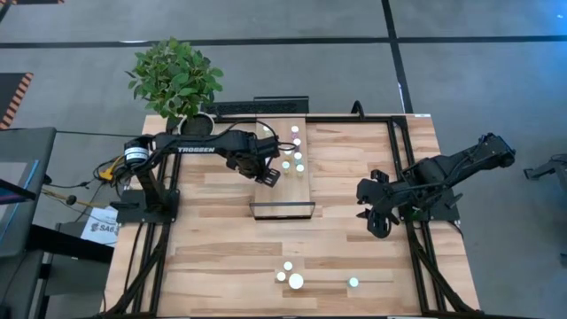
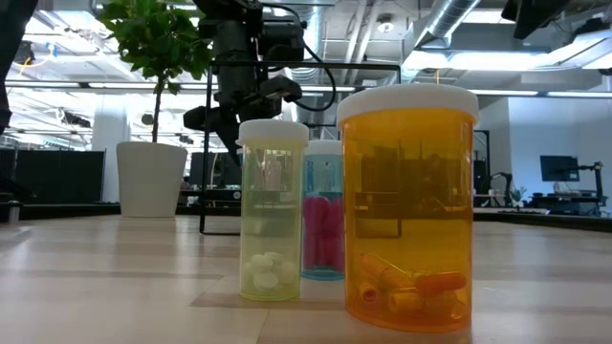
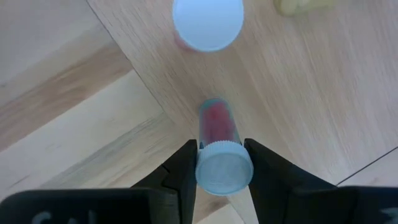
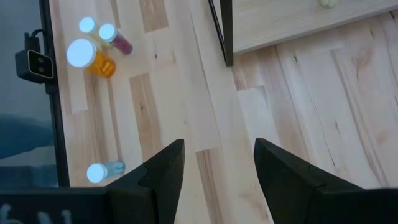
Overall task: Pick and place medicine bottles onto shelf by color
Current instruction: Put the left blue pill bottle on the shelf
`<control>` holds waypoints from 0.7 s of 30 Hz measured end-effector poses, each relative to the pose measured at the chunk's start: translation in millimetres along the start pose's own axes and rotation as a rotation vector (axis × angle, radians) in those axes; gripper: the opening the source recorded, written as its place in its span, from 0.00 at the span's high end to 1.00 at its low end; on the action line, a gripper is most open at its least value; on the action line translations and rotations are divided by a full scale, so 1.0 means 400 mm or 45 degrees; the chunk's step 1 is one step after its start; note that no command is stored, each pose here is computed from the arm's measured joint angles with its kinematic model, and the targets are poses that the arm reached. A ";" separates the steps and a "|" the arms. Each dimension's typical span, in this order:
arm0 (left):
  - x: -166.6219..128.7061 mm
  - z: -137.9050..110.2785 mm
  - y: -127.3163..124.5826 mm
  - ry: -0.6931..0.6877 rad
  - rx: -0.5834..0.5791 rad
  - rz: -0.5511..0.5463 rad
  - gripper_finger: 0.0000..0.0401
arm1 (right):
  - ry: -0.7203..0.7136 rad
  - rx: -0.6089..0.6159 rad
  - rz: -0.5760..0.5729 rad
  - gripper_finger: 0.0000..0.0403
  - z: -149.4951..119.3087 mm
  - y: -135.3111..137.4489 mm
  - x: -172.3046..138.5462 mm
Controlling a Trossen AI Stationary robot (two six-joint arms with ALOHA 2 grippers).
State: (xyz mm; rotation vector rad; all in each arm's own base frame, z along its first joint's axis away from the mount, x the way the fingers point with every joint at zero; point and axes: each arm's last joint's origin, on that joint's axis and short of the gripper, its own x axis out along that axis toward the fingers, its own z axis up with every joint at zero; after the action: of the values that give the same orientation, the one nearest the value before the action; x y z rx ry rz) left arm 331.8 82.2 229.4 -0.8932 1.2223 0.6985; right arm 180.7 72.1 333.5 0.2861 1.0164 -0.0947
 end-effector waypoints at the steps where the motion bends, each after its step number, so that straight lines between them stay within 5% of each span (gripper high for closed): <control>1: 0.000 0.000 0.000 0.000 0.000 0.000 0.75 | 0.000 0.000 0.000 0.46 0.000 0.000 0.000; 21: -0.001 0.010 -0.008 -0.074 0.014 -0.024 0.75 | -0.003 0.001 0.000 0.46 0.000 0.000 0.000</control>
State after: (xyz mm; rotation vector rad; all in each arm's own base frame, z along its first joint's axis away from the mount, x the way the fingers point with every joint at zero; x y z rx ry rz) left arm 336.3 84.2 230.8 -0.8682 1.1638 0.6978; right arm 180.9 72.2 333.6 0.2865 1.0139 -0.0955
